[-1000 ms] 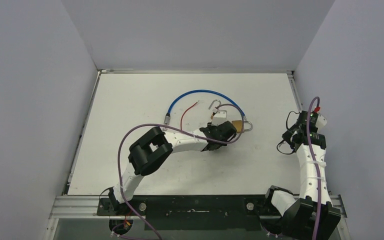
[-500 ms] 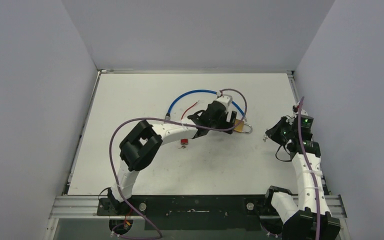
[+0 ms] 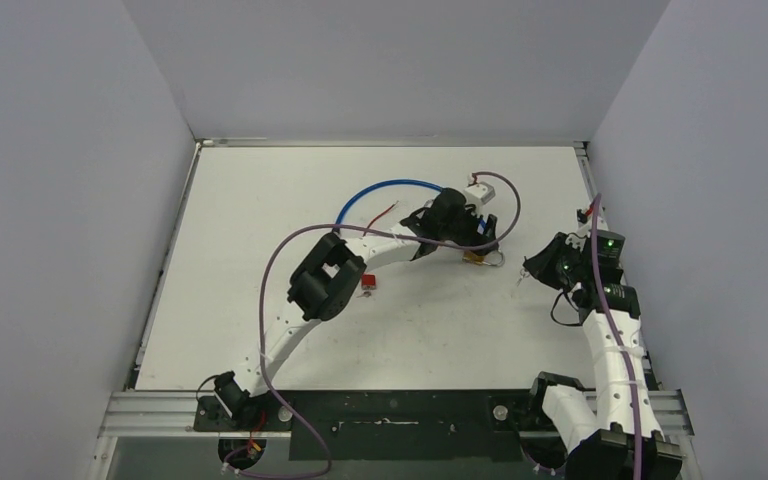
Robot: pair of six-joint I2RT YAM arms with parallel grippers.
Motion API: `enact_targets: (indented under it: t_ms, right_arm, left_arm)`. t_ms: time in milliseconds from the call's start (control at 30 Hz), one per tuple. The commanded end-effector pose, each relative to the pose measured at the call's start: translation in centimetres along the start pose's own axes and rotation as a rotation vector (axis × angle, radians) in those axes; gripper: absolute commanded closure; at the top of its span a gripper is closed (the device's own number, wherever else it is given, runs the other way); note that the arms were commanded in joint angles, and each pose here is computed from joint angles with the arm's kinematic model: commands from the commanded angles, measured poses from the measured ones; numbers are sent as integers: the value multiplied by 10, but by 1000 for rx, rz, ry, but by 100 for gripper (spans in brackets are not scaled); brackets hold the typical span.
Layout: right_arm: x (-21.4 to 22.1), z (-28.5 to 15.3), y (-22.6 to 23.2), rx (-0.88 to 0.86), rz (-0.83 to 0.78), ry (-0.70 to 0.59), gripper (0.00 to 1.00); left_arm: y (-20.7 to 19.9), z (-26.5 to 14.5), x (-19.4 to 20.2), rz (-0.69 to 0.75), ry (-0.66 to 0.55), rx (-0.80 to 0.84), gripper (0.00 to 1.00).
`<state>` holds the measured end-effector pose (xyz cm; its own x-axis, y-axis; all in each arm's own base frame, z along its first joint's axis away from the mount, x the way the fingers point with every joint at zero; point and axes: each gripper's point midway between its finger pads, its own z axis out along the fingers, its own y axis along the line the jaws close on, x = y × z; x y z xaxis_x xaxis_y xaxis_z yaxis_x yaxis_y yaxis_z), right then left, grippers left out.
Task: Unlock with the key
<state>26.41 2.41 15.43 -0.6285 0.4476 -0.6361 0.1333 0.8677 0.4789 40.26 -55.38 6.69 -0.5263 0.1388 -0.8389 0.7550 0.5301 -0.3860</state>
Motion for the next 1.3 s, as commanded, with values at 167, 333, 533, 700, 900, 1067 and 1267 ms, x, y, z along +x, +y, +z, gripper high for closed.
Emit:
enact_targets:
  t_ms: [167, 333, 533, 700, 900, 1067, 1267]
  right_arm:
    - [-25, -9, -5, 74, -24, -70, 100]
    - [-27, -8, -6, 78, -26, -72, 100]
    - [-28, -10, -8, 95, -36, -76, 100]
    - [-30, -12, -3, 84, -44, -81, 100]
    - [-31, -14, 2, 70, -56, -83, 100]
    - [-27, -14, 6, 58, -60, -75, 100]
    - [-14, -8, 18, -19, -67, -21, 100]
  left_arm:
    - [0, -9, 11, 185, -21, -57, 21]
    - [22, -8, 40, 266, 103, -205, 22]
    - [38, -27, 85, 264, 273, -362, 35]
    - [41, -58, 109, 128, 311, -439, 48]
    - [47, -111, 143, -18, 362, -546, 52]
    - [57, -165, 178, -163, 424, -702, 54]
    - [38, -208, 199, -336, 456, -715, 53]
